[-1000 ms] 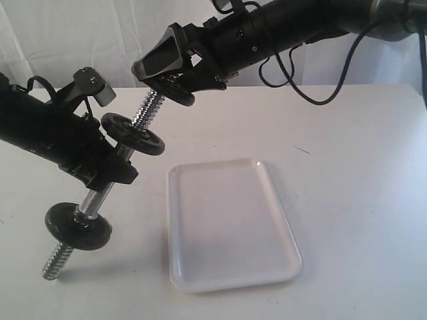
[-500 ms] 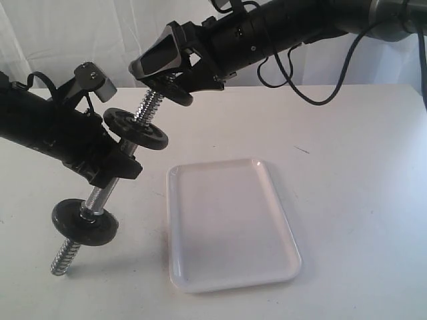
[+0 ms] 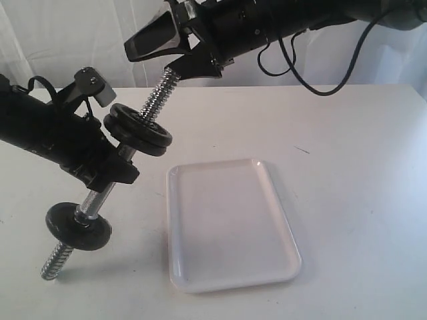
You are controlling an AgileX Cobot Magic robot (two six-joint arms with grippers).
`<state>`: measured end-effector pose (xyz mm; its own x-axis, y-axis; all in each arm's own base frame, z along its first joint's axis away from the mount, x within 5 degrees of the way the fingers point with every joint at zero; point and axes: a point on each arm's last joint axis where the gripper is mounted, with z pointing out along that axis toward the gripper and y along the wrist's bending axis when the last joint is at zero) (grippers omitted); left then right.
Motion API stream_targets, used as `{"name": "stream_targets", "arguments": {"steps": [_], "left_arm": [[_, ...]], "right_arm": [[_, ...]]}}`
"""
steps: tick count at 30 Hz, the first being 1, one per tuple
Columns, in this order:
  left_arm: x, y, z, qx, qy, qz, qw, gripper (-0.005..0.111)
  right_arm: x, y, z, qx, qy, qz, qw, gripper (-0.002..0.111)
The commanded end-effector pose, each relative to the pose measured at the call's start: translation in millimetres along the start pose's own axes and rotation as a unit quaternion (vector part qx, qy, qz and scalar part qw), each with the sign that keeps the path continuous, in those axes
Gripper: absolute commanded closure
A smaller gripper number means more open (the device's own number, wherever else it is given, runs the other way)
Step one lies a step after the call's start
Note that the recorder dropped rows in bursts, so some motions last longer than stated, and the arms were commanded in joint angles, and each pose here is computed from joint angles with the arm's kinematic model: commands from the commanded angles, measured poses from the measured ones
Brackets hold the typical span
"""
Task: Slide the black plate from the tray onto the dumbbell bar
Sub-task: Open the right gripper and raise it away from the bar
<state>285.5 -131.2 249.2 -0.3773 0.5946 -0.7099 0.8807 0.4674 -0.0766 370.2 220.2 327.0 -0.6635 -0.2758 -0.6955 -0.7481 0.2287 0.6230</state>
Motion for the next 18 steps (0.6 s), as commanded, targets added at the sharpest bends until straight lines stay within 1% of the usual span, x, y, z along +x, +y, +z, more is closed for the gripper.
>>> {"name": "stream_targets", "arguments": {"steps": [1,3,4,5,7,9,11,12,15,18], "left_arm": [[-30.1,-8.4,-22.7,0.005,-0.094,-0.039,0.995,0.107],[-30.4,-6.4,-22.7,-0.005,-0.096,-0.042,0.994,0.107],[-30.5,-5.2,-22.8,-0.011,-0.097,-0.049,0.994,0.107],[-30.2,-3.7,-22.8,-0.019,-0.096,-0.055,0.994,0.107],[-28.4,0.3,-22.7,-0.04,-0.088,-0.074,0.993,0.107],[-26.0,4.4,-22.2,-0.059,-0.08,-0.106,0.989,0.107],[-23.2,7.8,-20.3,-0.07,-0.07,-0.132,0.986,0.107],[-21.7,9.1,-18.8,-0.073,-0.065,-0.147,0.984,0.107],[-18.1,12.4,-12.8,-0.07,-0.058,-0.19,0.978,0.107],[-14.8,15.1,-6.8,-0.066,-0.051,-0.223,0.971,0.107]], "right_arm": [[-12.6,25.5,-15.0,-0.002,-0.019,-0.063,0.998,0.014],[-17.7,38.9,-25.1,0.011,-0.021,-0.099,0.995,0.023],[-21.3,42.9,-29.1,0.029,-0.03,-0.112,0.993,0.028],[-26.5,48.4,-35.1,0.056,-0.044,-0.129,0.989,0.037],[-33.5,54.5,-47.6,0.116,-0.062,-0.155,0.979,0.056],[-39.0,60.8,-61.3,0.185,-0.08,-0.162,0.966,0.083],[-41.3,66.4,-72.1,0.232,-0.089,-0.156,0.956,0.109],[-41.2,67.2,-75.3,0.248,-0.089,-0.149,0.953,0.107],[-36.9,65.6,-80.8,0.285,-0.062,-0.144,0.946,0.108],[-29.4,60.4,-81.8,0.304,-0.026,-0.121,0.945,0.108]]}}
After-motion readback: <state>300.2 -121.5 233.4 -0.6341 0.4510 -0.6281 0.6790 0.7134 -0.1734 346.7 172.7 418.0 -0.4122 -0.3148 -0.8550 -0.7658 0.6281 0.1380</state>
